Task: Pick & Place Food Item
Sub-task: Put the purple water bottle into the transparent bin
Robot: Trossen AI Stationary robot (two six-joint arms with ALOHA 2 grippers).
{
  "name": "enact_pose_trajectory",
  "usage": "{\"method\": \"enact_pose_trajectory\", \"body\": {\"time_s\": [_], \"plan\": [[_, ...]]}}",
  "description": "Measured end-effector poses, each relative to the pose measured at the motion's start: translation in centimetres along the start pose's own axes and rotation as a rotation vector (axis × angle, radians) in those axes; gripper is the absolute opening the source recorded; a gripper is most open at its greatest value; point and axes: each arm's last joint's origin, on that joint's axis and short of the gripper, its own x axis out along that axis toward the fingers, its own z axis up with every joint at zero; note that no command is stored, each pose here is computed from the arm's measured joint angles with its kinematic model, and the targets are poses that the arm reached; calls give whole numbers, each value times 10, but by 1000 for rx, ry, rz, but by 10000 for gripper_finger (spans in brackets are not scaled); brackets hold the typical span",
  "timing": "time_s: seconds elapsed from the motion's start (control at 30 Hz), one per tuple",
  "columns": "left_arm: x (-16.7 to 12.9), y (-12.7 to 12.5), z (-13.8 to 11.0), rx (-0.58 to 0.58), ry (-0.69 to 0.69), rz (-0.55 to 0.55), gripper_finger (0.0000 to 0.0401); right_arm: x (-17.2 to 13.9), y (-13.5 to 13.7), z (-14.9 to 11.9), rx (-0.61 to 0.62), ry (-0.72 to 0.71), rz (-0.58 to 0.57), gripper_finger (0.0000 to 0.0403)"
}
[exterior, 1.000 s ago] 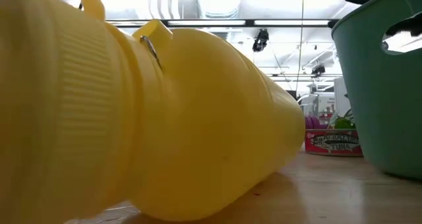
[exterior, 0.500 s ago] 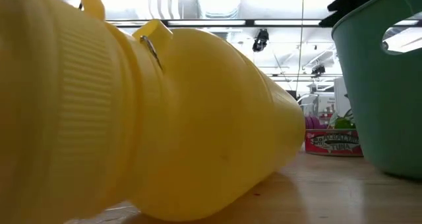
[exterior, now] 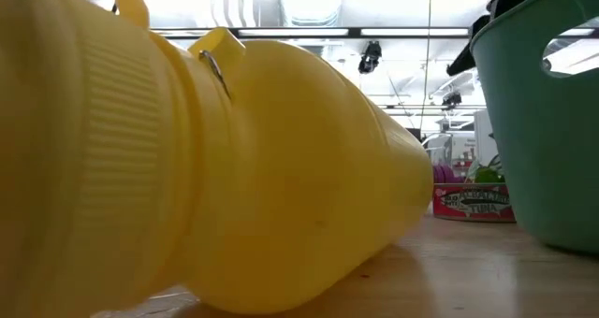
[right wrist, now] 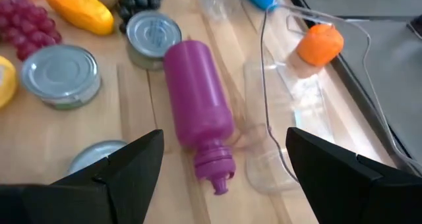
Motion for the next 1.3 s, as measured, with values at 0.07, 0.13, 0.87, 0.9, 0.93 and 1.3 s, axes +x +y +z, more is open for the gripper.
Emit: {"method": "enact_pose_trajectory", "body": {"time_s": [0.07, 0.13, 0.87, 0.9, 0.93, 1.3], "plan": [[0, 0, 0, 0, 0, 0, 384, 4, 2, 0, -13, 21, 7, 318], [0, 0, 0, 0, 0, 0, 384, 9, 6, -2, -27, 52, 22, 318], [0, 0, 0, 0, 0, 0, 384, 73, 31, -16, -187, 305, -10, 318], [0, 0, 0, 0, 0, 0, 384, 74, 30, -16, -195, 307, -4, 318], [0, 0, 0, 0, 0, 0, 384, 77, 30, -16, -204, 313, 0, 318], [0, 0, 0, 0, 0, 0, 384, 105, 31, -23, -238, 388, -19, 318]]}}
